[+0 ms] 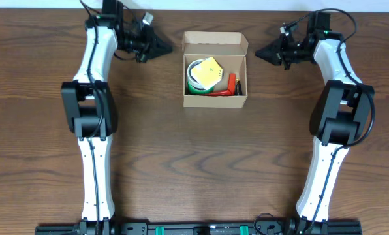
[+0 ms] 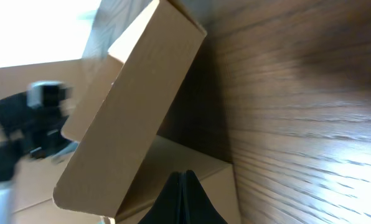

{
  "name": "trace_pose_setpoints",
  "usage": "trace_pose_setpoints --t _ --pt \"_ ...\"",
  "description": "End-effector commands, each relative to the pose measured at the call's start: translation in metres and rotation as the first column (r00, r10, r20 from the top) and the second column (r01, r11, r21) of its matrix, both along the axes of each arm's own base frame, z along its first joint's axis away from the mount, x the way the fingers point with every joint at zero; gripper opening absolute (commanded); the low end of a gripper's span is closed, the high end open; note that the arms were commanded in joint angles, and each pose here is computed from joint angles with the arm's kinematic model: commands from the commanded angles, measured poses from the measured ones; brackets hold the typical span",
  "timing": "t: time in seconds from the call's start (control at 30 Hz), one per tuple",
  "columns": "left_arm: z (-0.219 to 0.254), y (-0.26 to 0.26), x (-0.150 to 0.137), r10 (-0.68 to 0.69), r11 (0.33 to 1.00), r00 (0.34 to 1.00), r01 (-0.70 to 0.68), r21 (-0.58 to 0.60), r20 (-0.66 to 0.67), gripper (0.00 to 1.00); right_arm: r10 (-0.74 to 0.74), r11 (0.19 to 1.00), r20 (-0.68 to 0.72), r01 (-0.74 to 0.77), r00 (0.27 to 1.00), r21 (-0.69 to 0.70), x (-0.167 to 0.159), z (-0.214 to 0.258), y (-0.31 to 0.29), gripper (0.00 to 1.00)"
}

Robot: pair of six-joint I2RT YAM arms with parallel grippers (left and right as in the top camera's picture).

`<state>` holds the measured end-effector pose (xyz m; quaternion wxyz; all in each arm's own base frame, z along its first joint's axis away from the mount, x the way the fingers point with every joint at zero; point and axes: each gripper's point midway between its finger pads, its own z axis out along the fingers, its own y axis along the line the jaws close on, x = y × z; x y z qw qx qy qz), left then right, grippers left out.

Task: Pack container
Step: 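Move both grippers to the box's upright lid flaps on the far side, then push the lid flaps forward with both grippers to close the box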

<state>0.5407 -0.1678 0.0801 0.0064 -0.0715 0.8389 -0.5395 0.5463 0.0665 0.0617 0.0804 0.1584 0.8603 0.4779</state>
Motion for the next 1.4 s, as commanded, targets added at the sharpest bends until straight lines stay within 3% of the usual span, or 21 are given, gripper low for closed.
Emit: trace_pose_setpoints --t 0.0,0.37,0.8,1.2,1.37 --pt "-0.014 -0.007 -0.002 0.003 0.994 0.994 -0.014 -0.106 -0.110 0.06 0.015 0.996 -0.009 -0.014 1.000 0.087 -0.001 0.007 0.009 0.01" --pt "-0.035 -0.031 0.004 -0.009 0.994 0.992 -0.005 -0.111 -0.122 0.06 -0.021 0.996 -0.034 0.023 0.999 0.084 0.008 -0.007 0.009 0.01" --pt "-0.036 -0.036 0.015 0.031 0.995 0.991 -0.043 -0.091 -0.132 0.06 0.051 0.973 -0.100 -0.027 0.994 0.227 0.003 -0.047 0.045 0.01" --pt "-0.033 -0.037 0.023 0.036 0.994 0.996 -0.044 -0.095 -0.084 0.06 0.097 0.947 0.157 -0.140 0.983 0.289 0.029 -0.014 0.061 0.01" --pt "-0.014 -0.043 0.035 0.023 0.985 1.000 -0.025 -0.170 -0.010 0.06 0.110 0.920 0.258 -0.197 0.960 0.340 0.039 0.014 0.063 0.01"
